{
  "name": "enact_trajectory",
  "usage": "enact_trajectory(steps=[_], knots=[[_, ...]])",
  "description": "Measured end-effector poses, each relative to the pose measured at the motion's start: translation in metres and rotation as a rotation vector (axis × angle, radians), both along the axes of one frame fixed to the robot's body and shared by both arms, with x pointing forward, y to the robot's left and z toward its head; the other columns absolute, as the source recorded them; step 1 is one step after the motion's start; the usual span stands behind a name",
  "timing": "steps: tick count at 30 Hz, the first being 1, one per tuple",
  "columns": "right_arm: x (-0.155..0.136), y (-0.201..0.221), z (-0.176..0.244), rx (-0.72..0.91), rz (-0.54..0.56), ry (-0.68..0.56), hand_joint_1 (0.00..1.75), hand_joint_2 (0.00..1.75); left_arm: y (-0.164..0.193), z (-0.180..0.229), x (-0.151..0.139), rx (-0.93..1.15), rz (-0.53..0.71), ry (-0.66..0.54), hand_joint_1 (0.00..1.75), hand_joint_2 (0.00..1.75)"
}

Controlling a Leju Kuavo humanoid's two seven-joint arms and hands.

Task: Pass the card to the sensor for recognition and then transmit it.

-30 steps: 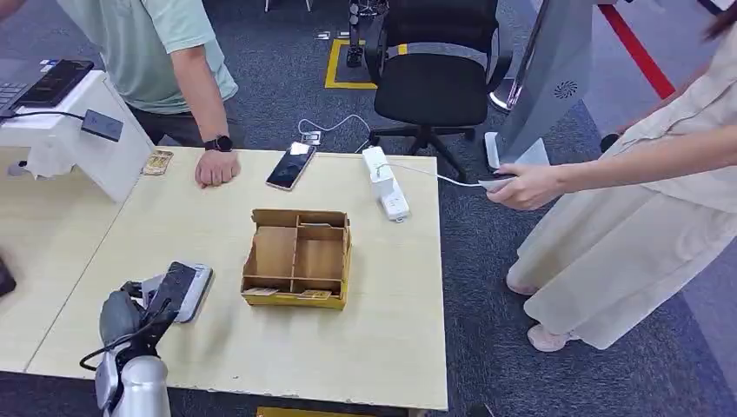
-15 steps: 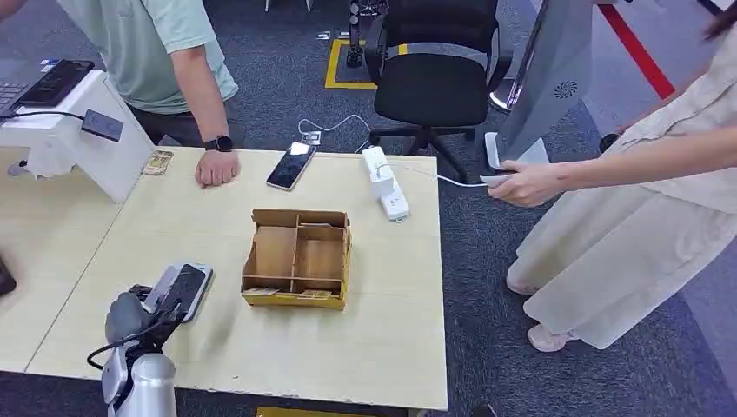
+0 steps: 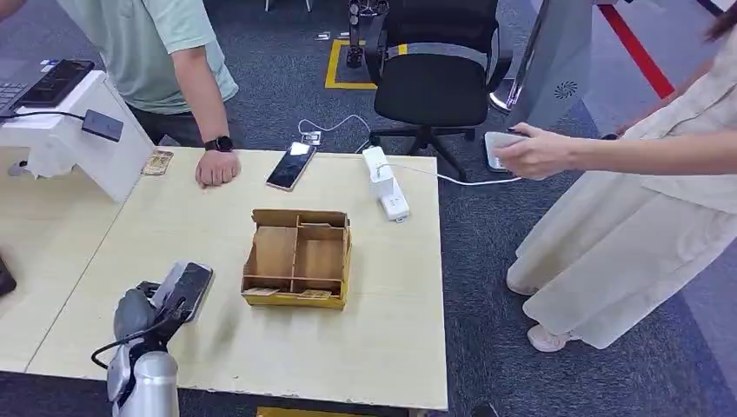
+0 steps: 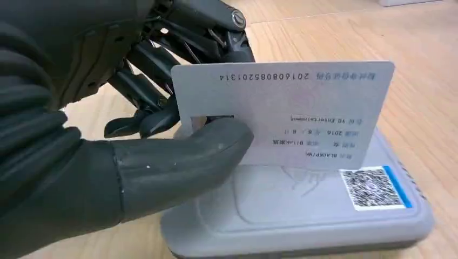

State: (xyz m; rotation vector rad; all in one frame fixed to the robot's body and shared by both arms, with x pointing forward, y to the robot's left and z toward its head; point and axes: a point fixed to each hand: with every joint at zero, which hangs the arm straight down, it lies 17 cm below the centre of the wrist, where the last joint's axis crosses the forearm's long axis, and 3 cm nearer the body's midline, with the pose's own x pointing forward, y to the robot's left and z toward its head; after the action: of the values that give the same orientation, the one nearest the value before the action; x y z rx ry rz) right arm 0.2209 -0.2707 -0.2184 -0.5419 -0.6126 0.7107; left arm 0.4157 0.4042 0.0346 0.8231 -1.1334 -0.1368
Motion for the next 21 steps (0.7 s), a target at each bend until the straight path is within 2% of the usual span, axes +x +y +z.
enact_trajectory(steps=[7, 16, 21], knots=[[0.000, -0.001, 0.000, 0.000, -0.003, 0.000, 0.00, 0.00, 0.001, 0.023, 0.005, 0.015, -0.001, -0.077, 1.75, 1.75], [0.001, 0.003, 0.001, 0.002, 0.002, -0.004, 0.00, 0.00, -0.012, 0.112, 0.024, 0.328, -0.046, -0.221, 1.75, 1.75], [0.004, 0.005, 0.002, 0.001, 0.006, -0.010, 0.00, 0.00, -0.028, 0.124, 0.030, 0.344, -0.085, -0.244, 1.75, 1.75]])
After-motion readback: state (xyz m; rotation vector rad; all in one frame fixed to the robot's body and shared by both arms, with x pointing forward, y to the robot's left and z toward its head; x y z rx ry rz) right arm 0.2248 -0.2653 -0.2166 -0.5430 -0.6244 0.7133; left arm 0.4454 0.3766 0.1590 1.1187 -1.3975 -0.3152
